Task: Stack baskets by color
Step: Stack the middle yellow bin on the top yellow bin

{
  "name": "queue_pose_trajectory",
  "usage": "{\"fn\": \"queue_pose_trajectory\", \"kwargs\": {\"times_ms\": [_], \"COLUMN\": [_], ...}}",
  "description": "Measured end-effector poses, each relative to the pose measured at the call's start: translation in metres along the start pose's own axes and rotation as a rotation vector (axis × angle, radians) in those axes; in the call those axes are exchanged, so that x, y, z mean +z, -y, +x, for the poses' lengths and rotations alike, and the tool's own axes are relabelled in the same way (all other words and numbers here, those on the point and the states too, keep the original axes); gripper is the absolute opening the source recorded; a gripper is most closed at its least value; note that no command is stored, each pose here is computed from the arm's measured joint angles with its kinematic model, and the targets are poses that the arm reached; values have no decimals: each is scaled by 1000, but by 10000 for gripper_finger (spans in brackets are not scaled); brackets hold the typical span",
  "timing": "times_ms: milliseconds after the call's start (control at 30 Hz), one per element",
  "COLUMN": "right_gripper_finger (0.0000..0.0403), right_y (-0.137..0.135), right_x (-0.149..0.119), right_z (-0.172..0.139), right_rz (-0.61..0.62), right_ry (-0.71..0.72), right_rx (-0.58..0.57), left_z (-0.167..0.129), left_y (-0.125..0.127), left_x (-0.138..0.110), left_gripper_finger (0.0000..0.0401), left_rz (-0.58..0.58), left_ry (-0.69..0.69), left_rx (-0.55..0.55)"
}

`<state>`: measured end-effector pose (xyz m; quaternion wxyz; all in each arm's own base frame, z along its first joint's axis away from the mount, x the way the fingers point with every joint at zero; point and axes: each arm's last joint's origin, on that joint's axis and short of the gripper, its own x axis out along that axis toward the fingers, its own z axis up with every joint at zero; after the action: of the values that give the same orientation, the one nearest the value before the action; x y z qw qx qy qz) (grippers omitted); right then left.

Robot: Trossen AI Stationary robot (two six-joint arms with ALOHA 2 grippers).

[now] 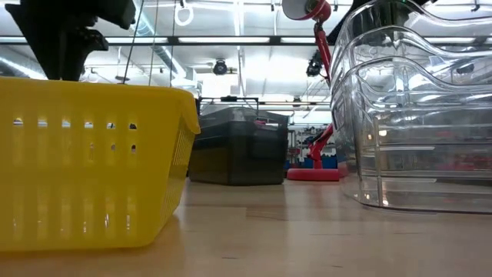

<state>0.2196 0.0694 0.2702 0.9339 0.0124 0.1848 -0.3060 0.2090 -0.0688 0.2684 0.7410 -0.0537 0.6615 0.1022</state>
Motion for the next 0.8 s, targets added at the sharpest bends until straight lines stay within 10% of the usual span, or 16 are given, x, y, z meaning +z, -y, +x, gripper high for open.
{"fn": "queue_pose_trajectory", "kwargs": {"times_ms": [800], "right_gripper_finger": [143], "right_y": [-1], "right_x": [5], "right_z": [3], "right_rz": [4], "right_ry": [5], "right_rx": [51], "left_z": [74], "left_y": [7], "left_x": [-27], "left_gripper_finger": [178], "left_rz": [32], "left_ry": [-199], "left_rx": [-33]}}
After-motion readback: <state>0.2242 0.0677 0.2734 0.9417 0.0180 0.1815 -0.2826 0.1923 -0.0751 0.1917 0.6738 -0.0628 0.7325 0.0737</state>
